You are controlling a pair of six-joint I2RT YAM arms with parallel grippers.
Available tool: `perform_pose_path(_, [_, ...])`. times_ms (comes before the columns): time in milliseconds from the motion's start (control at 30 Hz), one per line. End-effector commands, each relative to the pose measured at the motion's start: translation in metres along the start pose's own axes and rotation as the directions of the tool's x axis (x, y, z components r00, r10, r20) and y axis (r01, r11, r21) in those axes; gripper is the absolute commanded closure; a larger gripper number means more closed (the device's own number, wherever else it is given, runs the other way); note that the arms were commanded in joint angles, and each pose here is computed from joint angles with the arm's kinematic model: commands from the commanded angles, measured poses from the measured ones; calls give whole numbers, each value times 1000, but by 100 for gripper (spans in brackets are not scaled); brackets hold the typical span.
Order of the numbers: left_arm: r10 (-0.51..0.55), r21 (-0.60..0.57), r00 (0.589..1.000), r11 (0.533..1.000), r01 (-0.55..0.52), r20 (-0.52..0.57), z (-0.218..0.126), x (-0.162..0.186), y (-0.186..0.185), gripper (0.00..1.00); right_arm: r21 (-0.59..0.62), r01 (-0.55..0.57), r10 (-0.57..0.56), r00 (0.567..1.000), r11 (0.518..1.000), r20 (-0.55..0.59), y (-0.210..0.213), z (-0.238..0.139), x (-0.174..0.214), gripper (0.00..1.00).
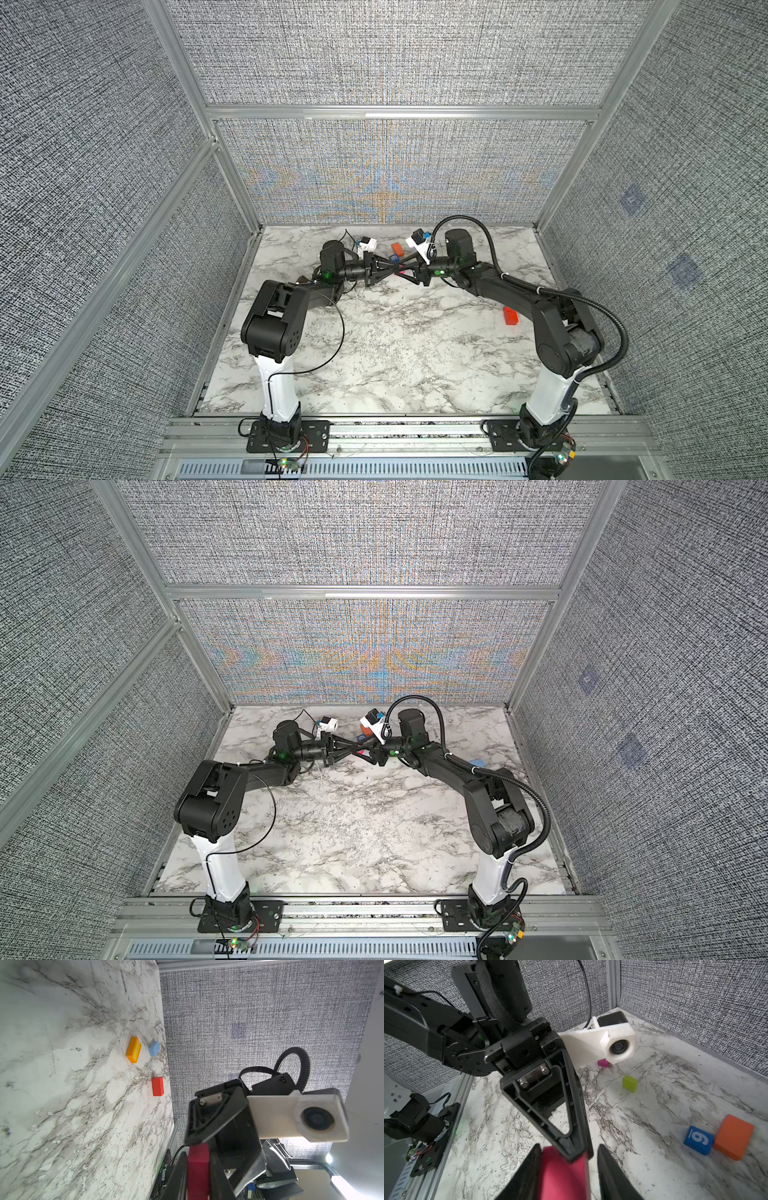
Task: Build the wood block tower
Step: 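Open the right gripper and pull back while the left gripper carries the cube away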
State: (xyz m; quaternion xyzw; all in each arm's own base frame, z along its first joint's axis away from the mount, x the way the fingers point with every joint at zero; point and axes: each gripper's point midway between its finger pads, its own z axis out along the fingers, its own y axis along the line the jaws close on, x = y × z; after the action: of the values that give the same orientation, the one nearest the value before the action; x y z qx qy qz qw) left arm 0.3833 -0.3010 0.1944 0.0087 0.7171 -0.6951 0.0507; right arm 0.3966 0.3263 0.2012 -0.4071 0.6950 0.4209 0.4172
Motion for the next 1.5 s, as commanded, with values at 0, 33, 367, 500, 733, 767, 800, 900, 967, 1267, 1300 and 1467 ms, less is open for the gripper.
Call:
perform_pose_path(0, [55, 21, 998, 998, -55, -20, 0, -1, -6, 95, 3, 11, -11, 1000, 1000, 6, -1, -1, -4, 46])
perform_pose_path(33, [53, 20, 998, 998, -52, -20, 0, -3, -5, 95, 3, 10, -10, 1000, 1000, 4, -1, -1, -3, 42])
perform_pose_path(367, [83, -356, 996, 930, -91, -37, -19, 5, 32, 96, 21, -31, 30, 998, 999, 57, -9, -22, -3, 28])
perform_pose_path(500, [91, -602, 994, 791, -112, -65, -43, 11, 51, 97, 81, -86, 79, 994, 993, 80, -20, -38, -1, 28])
perform_pose_path(733, [133, -867, 980, 459, -193, -148, -69, 17, 76, 98, 293, -270, 250, 962, 917, 105, -46, -68, 7, 28])
perform_pose_path(767, [144, -894, 976, 399, -206, -161, -72, 17, 79, 98, 329, -295, 275, 955, 897, 109, -50, -72, 8, 28])
perform_pose_path(800, [152, -911, 973, 351, -216, -172, -74, 16, 80, 98, 354, -318, 298, 948, 879, 112, -54, -75, 9, 28])
perform_pose_path(900, [182, -943, 962, 229, -240, -201, -76, 12, 82, 98, 424, -406, 387, 912, 810, 134, -66, -82, 17, 28])
perform_pose_path(967, [195, -954, 959, 179, -241, -206, -76, 10, 83, 98, 447, -462, 446, 883, 766, 149, -73, -84, 25, 28])
perform_pose_path(1267, [233, -975, 955, 77, -208, -185, -72, -1, 100, 100, 548, -554, 568, 806, 626, 165, -98, -86, 52, 27])
perform_pose_path(1300, [212, -978, 960, 62, -202, -184, -72, -1, 113, 100, 554, -554, 570, 805, 622, 164, -100, -86, 54, 27])
perform_pose_path(1467, [238, -990, 963, 37, -138, -125, -75, -7, 121, 100, 566, -558, 582, 797, 606, 162, -104, -85, 61, 26])
